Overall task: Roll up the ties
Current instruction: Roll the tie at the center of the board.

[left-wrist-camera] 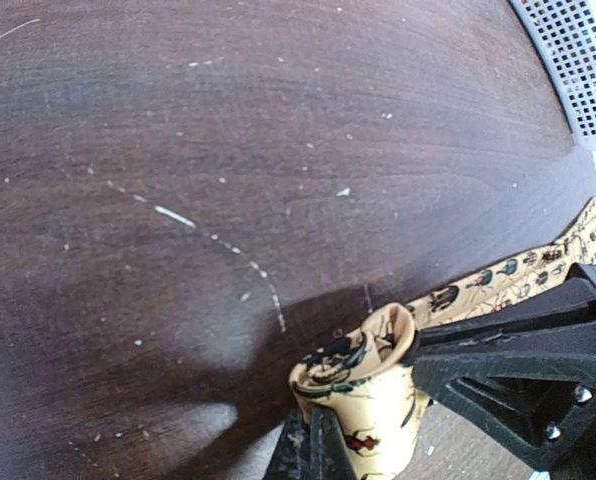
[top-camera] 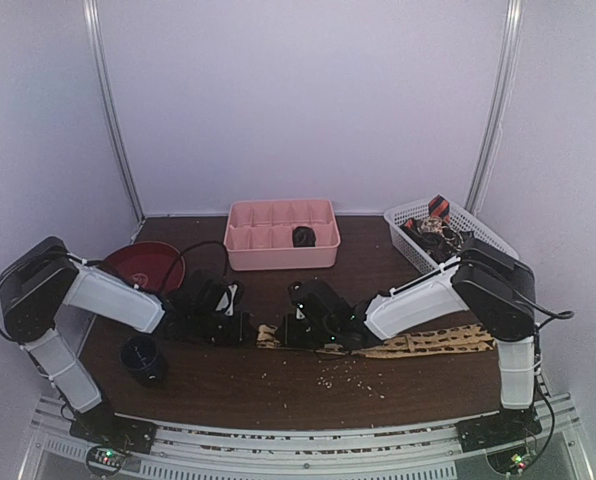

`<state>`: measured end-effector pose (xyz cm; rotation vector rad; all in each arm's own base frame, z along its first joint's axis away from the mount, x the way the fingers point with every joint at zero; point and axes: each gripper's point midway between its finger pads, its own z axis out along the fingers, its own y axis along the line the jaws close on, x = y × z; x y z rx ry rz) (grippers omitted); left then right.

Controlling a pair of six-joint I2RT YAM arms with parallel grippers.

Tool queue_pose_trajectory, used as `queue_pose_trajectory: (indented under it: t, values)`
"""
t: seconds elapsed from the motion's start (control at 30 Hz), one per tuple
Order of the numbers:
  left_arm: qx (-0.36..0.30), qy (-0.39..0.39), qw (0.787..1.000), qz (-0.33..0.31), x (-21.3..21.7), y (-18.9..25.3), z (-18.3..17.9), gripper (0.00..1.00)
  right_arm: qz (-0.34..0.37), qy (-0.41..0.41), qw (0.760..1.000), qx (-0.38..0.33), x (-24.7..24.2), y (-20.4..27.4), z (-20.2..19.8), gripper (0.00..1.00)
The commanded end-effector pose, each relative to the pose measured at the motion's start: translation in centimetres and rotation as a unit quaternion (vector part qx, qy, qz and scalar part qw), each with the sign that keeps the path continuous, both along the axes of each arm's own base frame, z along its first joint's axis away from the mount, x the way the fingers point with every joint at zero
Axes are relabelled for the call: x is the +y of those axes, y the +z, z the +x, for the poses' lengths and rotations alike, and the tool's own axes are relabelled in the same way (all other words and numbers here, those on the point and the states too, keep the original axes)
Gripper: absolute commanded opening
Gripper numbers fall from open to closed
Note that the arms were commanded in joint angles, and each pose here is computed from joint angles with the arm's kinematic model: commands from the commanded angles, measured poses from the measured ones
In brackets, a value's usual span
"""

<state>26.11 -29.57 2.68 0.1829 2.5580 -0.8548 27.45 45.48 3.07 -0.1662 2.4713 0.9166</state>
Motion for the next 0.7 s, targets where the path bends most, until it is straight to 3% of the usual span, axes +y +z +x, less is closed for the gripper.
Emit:
queue_pose_trajectory:
  t: [0.0, 0.1, 0.3, 0.67]
  values:
    - [-0.009, -0.009, 0.999, -0.048, -1.3, 1.4, 0.1, 0.0, -0.023, -0.004, 1.0, 0.018, -1.4, -1.9, -0.5, 0.07]
    - [-0.014, 0.003, 0.999, -0.038, -0.7, 1.2, 0.2, 0.0, -0.022, -0.002, 1.0, 0.02, -1.3, -2.0, -0.6, 0.07]
    - [0.0, 0.036, 0.998, 0.042, 2.0, -1.0, 0.2, 0.0, -0.022, -0.003, 1.0, 0.021, -1.3, -2.0, -0.4, 0.07]
    - [0.014, 0.006, 1.0, -0.012, 0.0, -0.9, -0.8, 0.0, -0.023, -0.008, 1.0, 0.02, -1.7, -2.0, -0.2, 0.07]
